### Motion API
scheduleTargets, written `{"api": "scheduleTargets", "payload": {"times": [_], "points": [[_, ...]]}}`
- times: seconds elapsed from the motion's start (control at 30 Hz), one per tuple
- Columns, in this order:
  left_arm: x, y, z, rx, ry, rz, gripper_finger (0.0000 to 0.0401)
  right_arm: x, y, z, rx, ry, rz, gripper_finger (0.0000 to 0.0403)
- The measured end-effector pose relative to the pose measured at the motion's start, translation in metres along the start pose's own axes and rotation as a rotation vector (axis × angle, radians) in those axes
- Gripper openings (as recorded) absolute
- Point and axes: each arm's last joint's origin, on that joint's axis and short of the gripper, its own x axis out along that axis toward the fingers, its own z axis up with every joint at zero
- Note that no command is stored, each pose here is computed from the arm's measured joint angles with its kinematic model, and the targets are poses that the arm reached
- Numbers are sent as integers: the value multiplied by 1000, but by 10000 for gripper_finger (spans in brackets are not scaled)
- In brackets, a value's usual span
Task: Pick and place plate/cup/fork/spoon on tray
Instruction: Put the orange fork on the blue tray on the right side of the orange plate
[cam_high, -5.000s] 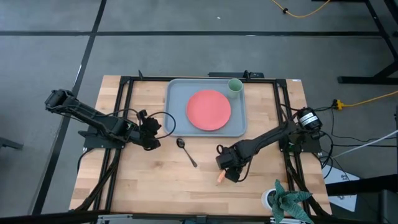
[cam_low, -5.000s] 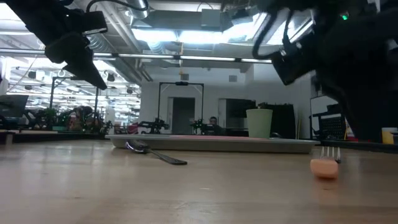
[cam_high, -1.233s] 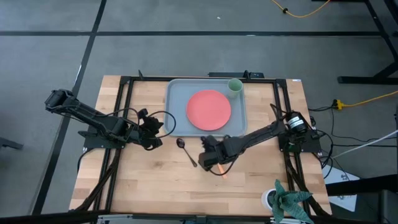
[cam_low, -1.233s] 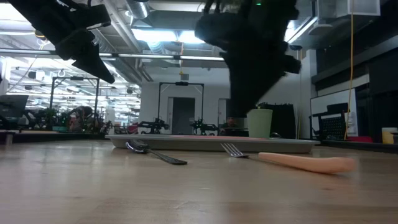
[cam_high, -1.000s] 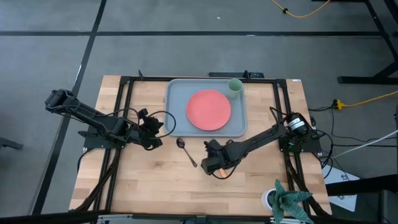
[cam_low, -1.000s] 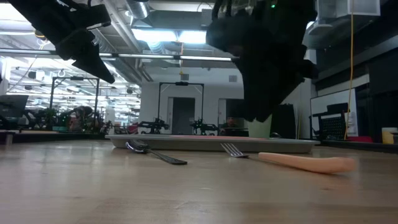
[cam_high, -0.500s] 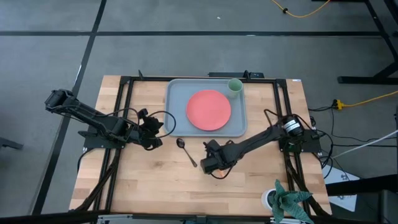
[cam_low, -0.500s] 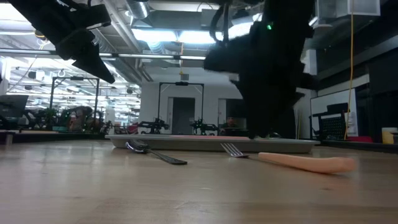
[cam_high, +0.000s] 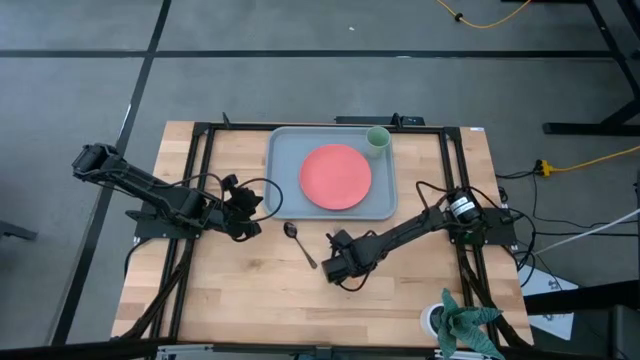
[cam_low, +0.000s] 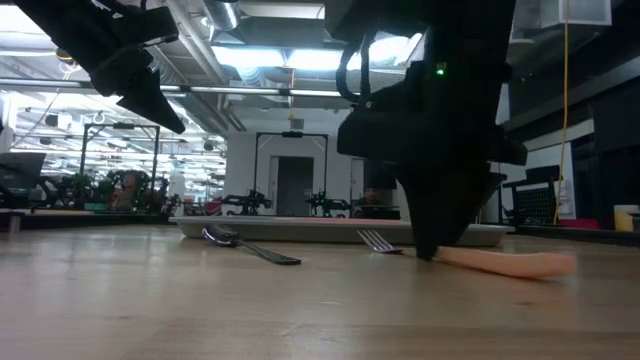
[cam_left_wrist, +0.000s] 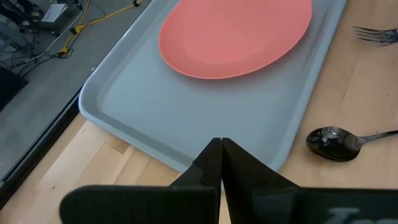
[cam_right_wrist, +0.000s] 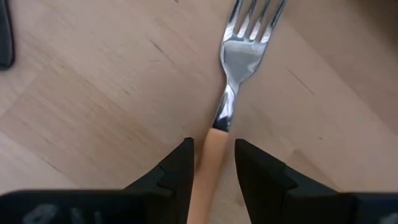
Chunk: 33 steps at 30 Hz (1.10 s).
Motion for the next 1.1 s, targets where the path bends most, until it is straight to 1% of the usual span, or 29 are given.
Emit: {"api": "scheduleTargets", "payload": {"times": [0.37,0.77,0.87,1.0,1.03,1.1], "points": [[0,0,0,0,-1,0,0,1,1,-1,16,10,1,121],[0,0,0,-1,-1,0,0,12,-4,-6,27,35,18,119],[0,0,0,-1,-1,0,0,13,-4,-6,29,37,18,96],[0,0,0,-1,0,0,0,13,-4,-6,29,41,20,45],[0,0,0,-1,-1,0,0,13,-4,-6,29,44,21,39],[0,0,0,-1,0,0,0,13,-4,-6,30,54,24,39]]}}
